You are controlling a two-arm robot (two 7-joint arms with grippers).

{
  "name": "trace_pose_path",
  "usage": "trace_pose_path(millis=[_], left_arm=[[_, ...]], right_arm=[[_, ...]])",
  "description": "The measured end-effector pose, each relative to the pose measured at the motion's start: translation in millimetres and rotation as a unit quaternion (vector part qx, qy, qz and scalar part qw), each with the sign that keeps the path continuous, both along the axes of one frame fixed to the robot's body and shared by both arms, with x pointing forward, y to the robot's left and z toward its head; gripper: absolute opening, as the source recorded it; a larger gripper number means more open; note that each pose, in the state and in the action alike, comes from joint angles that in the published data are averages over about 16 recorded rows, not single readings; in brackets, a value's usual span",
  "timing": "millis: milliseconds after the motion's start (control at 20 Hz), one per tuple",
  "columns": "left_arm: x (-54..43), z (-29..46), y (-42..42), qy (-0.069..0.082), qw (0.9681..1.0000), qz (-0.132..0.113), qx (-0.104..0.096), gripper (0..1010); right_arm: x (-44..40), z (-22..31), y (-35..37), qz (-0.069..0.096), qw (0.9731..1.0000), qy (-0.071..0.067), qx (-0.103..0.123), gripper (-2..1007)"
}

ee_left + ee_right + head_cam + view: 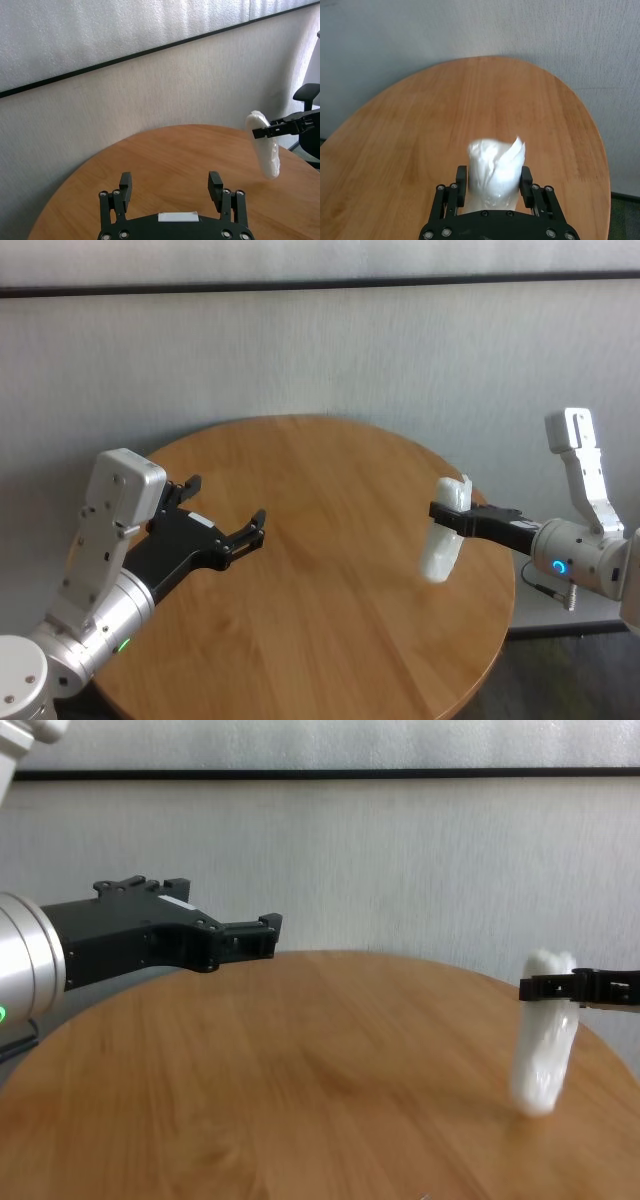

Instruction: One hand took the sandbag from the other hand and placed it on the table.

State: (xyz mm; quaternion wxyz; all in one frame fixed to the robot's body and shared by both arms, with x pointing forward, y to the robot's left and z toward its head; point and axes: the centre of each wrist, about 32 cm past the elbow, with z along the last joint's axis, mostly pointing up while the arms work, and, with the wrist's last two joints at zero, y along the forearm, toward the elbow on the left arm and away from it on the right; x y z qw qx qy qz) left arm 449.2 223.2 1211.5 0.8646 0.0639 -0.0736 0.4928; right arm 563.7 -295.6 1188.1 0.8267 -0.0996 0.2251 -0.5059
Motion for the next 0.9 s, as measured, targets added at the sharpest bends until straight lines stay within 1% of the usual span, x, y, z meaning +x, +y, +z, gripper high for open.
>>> trace_pose_path(millis=[600,900], left_arm=[[0.0,0.0,0.0,0.000,1.0000,0.000,0.000,1000],[0.0,0.0,0.0,0.000,1.0000,0.000,0.000,1000]], right_arm=[[-0.2,-0.1,0.1,0.000,1.0000,0.000,0.000,927],[-0.3,-0.2,0.1,0.000,1.0000,0.000,0.001,997]])
